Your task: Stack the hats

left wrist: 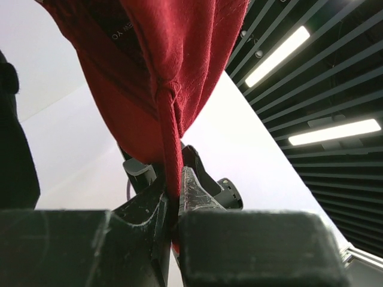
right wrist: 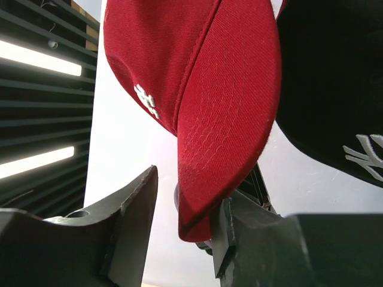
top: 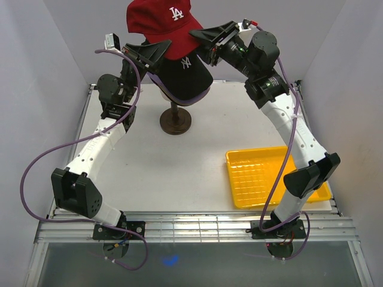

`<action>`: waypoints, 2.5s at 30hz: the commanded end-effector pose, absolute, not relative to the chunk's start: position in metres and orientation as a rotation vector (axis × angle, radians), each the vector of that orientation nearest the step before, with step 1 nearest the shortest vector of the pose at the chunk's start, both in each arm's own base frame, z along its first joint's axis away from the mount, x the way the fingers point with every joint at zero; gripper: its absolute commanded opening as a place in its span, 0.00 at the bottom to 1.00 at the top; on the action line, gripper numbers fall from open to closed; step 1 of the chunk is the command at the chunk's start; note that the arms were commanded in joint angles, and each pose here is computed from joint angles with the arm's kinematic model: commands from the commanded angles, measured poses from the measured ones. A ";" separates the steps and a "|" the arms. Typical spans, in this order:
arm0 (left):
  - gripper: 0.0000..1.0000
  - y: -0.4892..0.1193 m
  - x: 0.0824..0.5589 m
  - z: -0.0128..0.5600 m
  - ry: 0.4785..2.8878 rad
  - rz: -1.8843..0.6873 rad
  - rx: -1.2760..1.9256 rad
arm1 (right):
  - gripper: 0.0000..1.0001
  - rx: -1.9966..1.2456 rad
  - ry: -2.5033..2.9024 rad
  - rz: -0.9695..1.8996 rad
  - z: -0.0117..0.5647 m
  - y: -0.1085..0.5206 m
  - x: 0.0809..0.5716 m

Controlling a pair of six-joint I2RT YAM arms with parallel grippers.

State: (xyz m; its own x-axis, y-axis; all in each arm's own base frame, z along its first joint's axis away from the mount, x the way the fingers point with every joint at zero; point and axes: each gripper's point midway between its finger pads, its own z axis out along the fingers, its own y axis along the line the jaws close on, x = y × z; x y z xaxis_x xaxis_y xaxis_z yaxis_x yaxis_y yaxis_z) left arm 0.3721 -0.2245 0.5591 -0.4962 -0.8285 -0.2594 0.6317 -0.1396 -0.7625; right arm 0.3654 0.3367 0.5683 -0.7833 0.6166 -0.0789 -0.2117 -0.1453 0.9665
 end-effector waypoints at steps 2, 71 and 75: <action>0.00 -0.226 0.343 0.568 1.048 -1.808 -0.157 | 0.43 0.417 1.480 2.002 0.596 0.332 0.353; 0.52 -0.153 0.285 0.600 1.322 -1.234 -0.163 | 0.08 0.365 1.424 2.177 0.563 0.318 0.349; 0.52 -0.156 0.296 0.592 1.343 -1.232 -0.164 | 0.08 0.355 1.437 2.201 0.557 0.318 0.347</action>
